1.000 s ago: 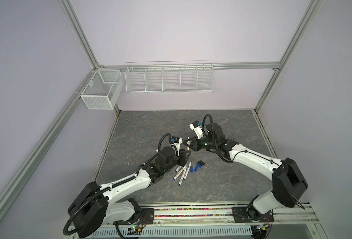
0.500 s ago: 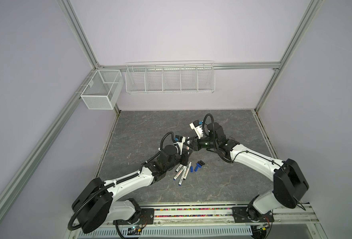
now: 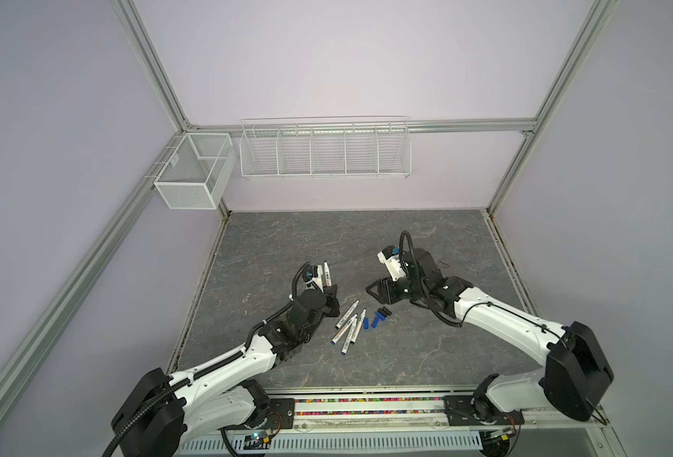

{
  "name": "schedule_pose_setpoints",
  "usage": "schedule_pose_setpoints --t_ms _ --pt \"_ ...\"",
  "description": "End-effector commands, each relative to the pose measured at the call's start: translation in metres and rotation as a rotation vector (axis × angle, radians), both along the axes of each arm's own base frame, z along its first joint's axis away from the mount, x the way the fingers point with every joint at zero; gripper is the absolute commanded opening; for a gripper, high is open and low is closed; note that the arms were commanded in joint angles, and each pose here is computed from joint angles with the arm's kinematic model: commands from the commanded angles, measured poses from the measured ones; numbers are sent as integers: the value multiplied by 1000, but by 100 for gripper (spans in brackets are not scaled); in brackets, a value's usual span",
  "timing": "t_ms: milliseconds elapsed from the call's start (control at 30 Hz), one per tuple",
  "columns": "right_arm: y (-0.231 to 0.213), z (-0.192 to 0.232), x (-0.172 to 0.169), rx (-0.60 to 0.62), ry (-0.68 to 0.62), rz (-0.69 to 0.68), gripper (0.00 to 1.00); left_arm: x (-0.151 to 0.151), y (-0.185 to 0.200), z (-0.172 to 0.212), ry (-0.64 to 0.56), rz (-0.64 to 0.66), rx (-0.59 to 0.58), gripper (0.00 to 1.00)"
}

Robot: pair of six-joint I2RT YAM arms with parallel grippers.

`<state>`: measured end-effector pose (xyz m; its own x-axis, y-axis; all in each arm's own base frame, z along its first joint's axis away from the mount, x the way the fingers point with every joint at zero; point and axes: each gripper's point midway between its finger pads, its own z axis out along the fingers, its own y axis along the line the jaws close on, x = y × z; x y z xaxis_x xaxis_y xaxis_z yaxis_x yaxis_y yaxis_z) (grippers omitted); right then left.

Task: Insert the pens into the pen caps
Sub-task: 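Lower the right gripper onto a blue cap and grasp it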

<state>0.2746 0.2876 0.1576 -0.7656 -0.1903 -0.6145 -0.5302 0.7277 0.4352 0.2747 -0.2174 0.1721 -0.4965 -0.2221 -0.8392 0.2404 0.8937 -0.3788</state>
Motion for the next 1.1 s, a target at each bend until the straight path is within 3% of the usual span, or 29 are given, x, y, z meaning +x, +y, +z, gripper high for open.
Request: schedule_pose_setpoints --t_ms 0,100,333,1067 --pt "-33 -43 -31 -256 67 13 56 3 31 -12 18 158 30 0" --pt "-34 -63 -51 -334 132 74 55 4 31 -14 21 159 36 0" --pt "-20 -91 -67 -381 268 149 54 4 25 -22 54 139 48 0" --pt "2 -127 -39 -457 315 139 45 3 24 -27 72 128 79 0"
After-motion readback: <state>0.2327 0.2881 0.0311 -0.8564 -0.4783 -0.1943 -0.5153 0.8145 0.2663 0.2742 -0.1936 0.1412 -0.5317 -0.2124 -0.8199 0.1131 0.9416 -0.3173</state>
